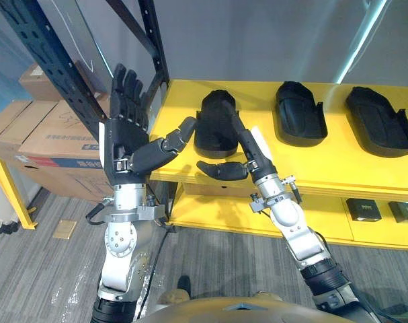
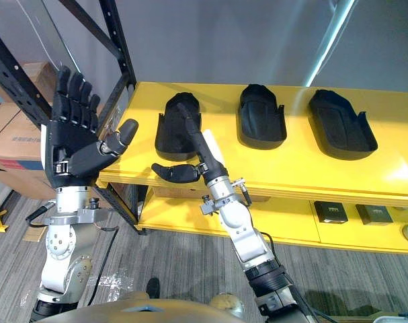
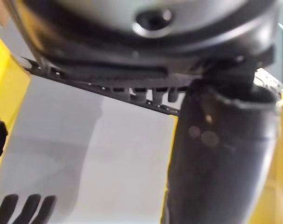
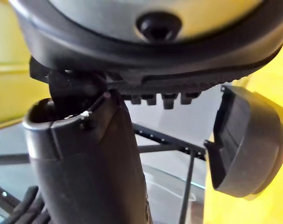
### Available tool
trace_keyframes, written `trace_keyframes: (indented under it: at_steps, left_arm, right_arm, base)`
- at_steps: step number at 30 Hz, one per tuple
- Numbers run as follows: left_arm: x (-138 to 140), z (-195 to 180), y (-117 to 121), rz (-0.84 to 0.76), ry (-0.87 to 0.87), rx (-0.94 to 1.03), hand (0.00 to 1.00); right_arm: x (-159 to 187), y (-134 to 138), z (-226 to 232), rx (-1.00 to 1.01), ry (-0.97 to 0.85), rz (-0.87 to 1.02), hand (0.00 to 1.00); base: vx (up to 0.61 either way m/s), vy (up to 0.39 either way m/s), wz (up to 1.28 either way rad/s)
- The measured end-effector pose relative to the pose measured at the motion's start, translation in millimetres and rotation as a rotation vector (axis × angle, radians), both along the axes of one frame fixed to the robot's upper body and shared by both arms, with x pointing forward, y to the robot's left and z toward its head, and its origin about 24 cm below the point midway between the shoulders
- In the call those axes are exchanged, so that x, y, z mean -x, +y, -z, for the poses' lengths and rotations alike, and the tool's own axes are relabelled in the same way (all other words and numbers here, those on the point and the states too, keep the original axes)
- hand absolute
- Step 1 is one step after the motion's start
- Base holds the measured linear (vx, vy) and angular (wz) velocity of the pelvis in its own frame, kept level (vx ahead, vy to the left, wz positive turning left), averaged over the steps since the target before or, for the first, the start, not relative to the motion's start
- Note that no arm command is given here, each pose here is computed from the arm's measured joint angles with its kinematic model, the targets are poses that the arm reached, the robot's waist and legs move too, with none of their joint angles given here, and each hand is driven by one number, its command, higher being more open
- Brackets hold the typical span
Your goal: Walk over and take three plastic housings, then place them on the shelf
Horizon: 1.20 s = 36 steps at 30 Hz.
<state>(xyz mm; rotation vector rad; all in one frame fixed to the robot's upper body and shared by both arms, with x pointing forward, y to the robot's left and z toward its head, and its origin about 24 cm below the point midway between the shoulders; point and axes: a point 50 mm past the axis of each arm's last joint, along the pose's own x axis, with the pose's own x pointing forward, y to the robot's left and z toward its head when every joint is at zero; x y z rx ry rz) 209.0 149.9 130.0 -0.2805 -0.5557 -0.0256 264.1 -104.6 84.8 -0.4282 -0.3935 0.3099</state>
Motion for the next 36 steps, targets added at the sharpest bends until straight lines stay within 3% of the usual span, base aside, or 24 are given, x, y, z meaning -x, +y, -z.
trace_keyframes:
  at_steps: [11,24,36]
  left_arm:
    - [6,7,1,0.012,0.021,0.036,1.00]
    - [7,5,4,0.004,-0.008,0.075,1.00]
    - [15,-1,6,0.012,-0.035,0.139,1.00]
  right_arm:
    - [-18,-1,18,0.273,-0.058,0.121,1.00]
    - [-41,-14,10,0.279,-0.134,0.406,1.00]
    - [-58,-17,-2,0.293,-0.182,0.481,1.00]
  base:
    - [-0.02,-0.009,0.09]
    - [0.00,-0.004,0.05]
    - [-0.02,-0.010,0.08]
